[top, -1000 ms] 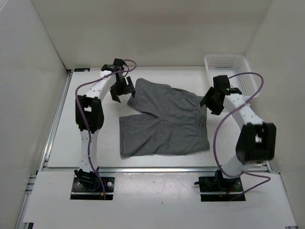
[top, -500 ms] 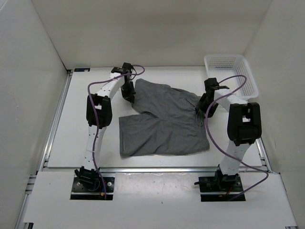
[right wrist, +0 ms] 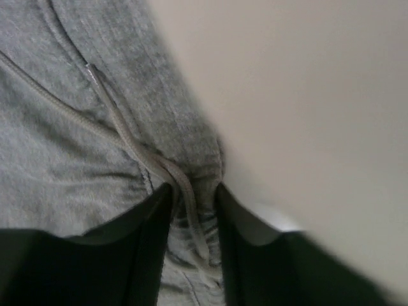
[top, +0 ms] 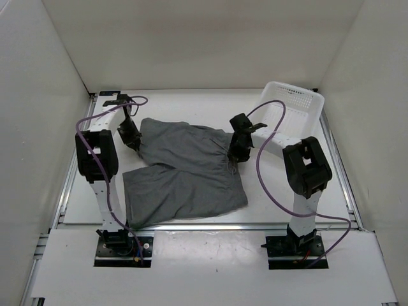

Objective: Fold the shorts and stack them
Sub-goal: Flatten the shorts out

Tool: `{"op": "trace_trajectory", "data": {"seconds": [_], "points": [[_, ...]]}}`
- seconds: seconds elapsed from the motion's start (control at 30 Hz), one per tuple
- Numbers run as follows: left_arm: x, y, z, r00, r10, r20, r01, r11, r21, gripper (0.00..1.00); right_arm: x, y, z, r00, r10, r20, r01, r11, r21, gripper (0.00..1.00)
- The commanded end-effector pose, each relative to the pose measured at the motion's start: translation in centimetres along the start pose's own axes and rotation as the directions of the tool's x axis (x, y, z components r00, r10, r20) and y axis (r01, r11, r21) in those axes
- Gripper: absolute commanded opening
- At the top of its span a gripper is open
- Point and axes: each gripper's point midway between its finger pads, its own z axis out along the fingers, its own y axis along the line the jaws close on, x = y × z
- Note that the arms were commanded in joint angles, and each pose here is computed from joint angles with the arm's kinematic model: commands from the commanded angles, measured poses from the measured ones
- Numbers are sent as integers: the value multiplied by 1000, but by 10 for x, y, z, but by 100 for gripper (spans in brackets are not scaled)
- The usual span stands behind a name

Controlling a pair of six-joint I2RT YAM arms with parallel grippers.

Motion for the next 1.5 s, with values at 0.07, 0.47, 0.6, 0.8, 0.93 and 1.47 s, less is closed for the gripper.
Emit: {"op": "trace_trajectory", "data": {"seconds": [0.07,0.47,0.6,0.8,0.93,1.47], "points": [[1,-1,-43,993,36,115,-38,999,18,22,24,-24,-11,1000,6,-22,-4,995,103,60],[7,-32,-45,992,81,94,-90,992,89,22,-53,-125,-53,977,164,136,-189,962,198,86],[9,-31,-42,993,82,85,-89,992,85,22,-73,-168,-66,962,216,164,-248,947,203,88],[13,-39,-46,992,100,82,-108,989,97,22,-67,-166,-68,961,244,130,-263,951,163,96],[17,-41,-49,992,100,81,-108,989,99,22,-56,-163,-74,954,268,135,-285,950,129,96],[23,-48,-66,986,123,110,-133,987,86,22,-71,-57,-87,982,-80,171,65,994,91,5]]}}
